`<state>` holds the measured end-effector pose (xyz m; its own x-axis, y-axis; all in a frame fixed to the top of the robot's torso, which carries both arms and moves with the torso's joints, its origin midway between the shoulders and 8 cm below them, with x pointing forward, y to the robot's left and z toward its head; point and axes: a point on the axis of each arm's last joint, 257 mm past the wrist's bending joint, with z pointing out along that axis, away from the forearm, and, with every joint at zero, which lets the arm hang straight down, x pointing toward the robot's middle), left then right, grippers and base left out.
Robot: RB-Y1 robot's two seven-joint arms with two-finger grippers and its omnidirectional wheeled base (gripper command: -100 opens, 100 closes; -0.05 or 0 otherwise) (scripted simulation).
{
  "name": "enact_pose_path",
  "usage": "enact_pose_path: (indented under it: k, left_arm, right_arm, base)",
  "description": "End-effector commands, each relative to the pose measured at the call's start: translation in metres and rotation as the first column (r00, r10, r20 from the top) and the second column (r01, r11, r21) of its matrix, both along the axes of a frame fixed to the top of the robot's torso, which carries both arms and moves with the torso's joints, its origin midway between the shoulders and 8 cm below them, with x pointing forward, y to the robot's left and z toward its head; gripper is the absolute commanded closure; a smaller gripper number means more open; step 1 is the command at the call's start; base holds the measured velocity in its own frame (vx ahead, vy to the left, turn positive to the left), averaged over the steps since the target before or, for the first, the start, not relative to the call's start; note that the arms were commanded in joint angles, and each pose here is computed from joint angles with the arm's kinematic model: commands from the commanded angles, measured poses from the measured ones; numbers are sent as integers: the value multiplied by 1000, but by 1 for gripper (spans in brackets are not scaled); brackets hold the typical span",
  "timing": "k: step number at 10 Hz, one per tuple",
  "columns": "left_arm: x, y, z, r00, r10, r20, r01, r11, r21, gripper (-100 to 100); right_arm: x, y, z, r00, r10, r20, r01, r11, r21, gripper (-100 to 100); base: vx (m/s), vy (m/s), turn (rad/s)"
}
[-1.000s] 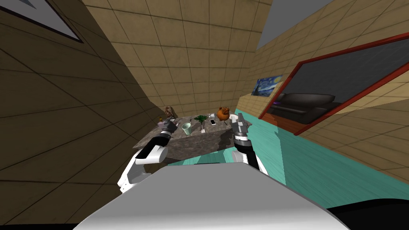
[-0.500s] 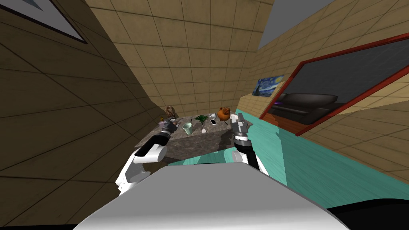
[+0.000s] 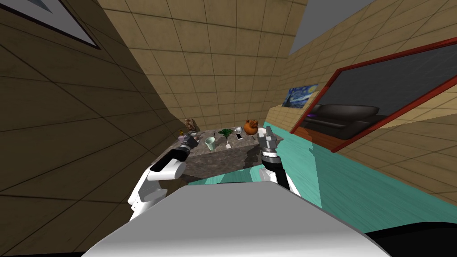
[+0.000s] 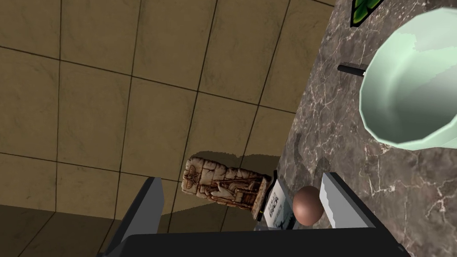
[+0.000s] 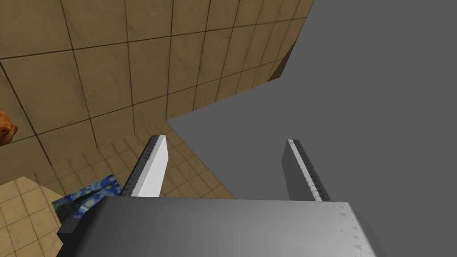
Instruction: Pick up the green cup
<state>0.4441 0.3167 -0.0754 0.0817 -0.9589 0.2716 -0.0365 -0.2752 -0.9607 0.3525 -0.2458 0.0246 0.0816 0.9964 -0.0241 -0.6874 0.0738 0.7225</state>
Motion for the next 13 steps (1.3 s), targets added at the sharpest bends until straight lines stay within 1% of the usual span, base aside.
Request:
enact_pose_path:
  k: [1, 2, 3, 4, 5, 6, 7, 8, 9, 10, 11, 12, 13]
  left_arm:
    - [0, 1, -5, 999, 5, -33, -6, 1000, -14, -100]
    - [-1, 2, -10, 999, 9, -51, -10, 1000, -15, -100]
    - [1, 2, -7, 998, 5, -61, -7, 999, -36, -100]
    - [0, 3, -14, 996, 10, -87, -13, 999, -37, -100]
    - [0, 3, -17, 995, 12, -97, -16, 999, -38, -100]
    - [1, 3, -15, 994, 7, -112, -14, 998, -59, -100]
    - [-1, 4, -22, 990, 12, -137, -21, 998, -60, -100]
    - [1, 2, -19, 989, 4, -147, -16, 997, -81, -100]
    - [-1, 4, -27, 984, 10, -175, -24, 996, -81, -100]
    - [-2, 5, -31, 981, 13, -192, -29, 996, -81, -100]
    - [-1, 3, -31, 978, 4, -209, -26, 995, -101, -100]
    - [-3, 4, -37, 972, 9, -235, -34, 994, -101, -100]
    - [-2, 1, -36, 969, -2, -249, -29, 992, -121, -100]
  right_arm:
    - [0, 0, 0, 1000, 0, 0, 0, 1000, 0, 0]
    - [0, 0, 0, 1000, 0, 0, 0, 1000, 0, 0]
    - [0, 0, 0, 1000, 0, 0, 0, 1000, 0, 0]
    - [0, 0, 0, 1000, 0, 0, 0, 1000, 0, 0]
    - [0, 0, 0, 1000, 0, 0, 0, 1000, 0, 0]
    - [0, 0, 0, 1000, 0, 0, 0, 1000, 0, 0]
    - [0, 0, 0, 1000, 0, 0, 0, 1000, 0, 0]
    - [0, 0, 0, 1000, 0, 0, 0, 1000, 0, 0]
    - [0, 0, 0, 1000, 0, 0, 0, 1000, 0, 0]
    - [0, 0, 0, 1000, 0, 0, 0, 1000, 0, 0]
    - [0, 0, 0, 1000, 0, 0, 0, 1000, 0, 0]
    - [0, 0, 0, 1000, 0, 0, 0, 1000, 0, 0]
    - [0, 0, 0, 1000, 0, 0, 0, 1000, 0, 0]
  base:
    - [7, 9, 5]
    - [0, 0, 0]
    - [9, 6, 8]
    - [11, 5, 3]
    - [7, 2, -1]
    - [13, 3, 3]
    - [15, 1, 0]
    - [20, -3, -3]
    - [18, -4, -2]
    - [8, -3, 0]
    - [17, -8, -7]
    - [19, -8, -4]
    - [25, -12, -11]
